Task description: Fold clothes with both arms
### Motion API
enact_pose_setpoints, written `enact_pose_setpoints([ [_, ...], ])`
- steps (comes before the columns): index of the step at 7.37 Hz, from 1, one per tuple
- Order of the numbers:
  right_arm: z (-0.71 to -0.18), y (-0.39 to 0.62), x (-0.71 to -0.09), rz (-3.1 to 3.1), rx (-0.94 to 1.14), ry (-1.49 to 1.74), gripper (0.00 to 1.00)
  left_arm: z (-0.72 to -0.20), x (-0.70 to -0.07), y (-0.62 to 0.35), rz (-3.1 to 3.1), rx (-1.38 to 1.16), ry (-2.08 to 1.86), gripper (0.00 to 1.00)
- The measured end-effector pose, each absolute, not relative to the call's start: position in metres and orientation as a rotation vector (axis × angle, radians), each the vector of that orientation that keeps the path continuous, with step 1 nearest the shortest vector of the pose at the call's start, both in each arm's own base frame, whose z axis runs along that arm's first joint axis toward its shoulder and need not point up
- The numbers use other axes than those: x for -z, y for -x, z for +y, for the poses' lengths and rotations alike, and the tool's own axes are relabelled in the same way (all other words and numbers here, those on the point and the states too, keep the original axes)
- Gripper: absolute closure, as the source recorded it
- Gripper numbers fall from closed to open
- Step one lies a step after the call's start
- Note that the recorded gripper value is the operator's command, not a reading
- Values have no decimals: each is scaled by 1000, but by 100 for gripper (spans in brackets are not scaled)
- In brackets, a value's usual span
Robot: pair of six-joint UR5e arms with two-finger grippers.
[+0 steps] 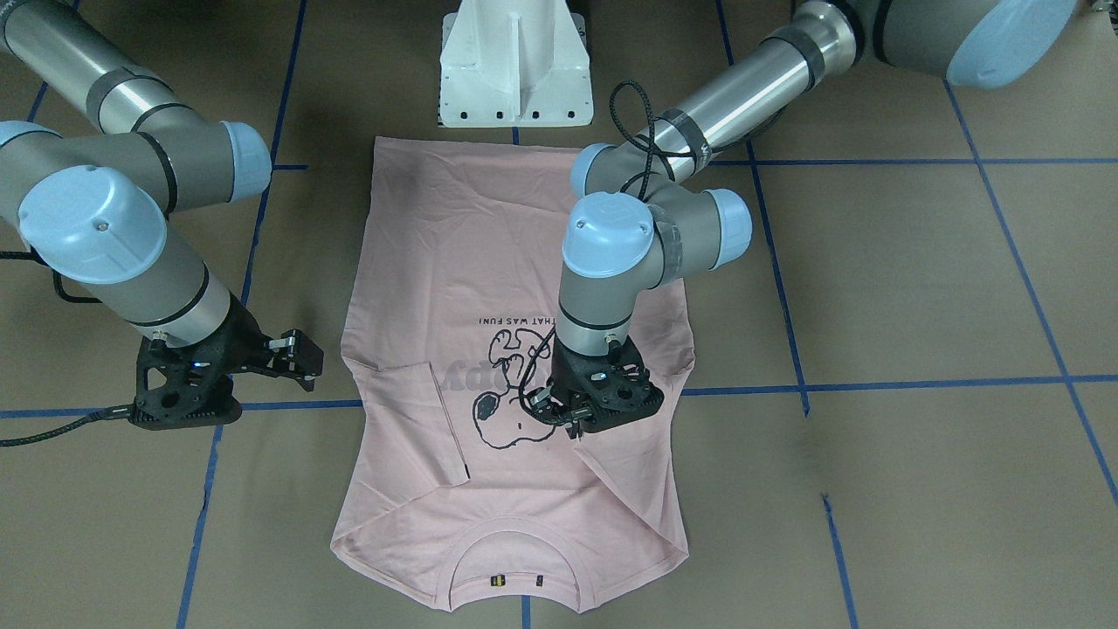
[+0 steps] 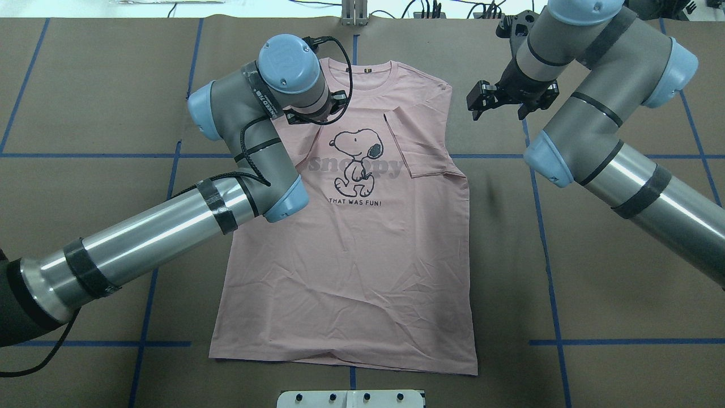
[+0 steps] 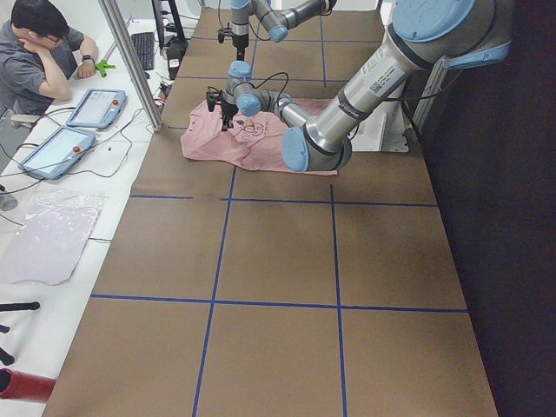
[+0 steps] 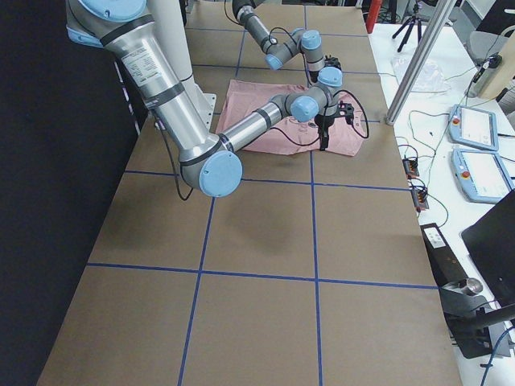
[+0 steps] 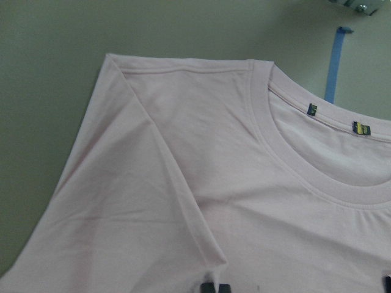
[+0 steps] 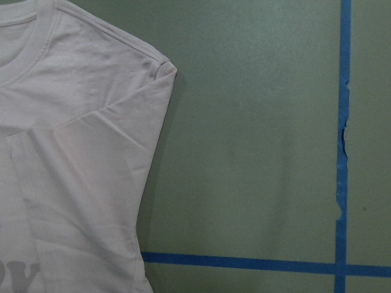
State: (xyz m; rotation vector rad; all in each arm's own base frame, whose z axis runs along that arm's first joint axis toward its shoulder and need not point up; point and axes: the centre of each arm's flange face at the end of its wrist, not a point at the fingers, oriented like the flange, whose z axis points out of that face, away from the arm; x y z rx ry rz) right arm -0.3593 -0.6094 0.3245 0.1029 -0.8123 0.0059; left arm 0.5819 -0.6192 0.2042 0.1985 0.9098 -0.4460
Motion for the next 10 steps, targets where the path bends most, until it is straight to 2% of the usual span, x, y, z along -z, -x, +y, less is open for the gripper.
enact_pose_setpoints([
  [1,-609,359,-324,-814,-6,-104,0,-620,-205,-586,912,449,-195,1],
  [6,-591,360,-321,-839,-12,-87,0,-598,-202,-569,1019,401,-202,0],
  [8,-525,362,-326,-869,-33,-52,0,-549,-200,-520,1021,353,-159,0],
  [10,-420,375,-332,-856,-72,-37,0,-485,-215,-468,992,258,-171,0],
])
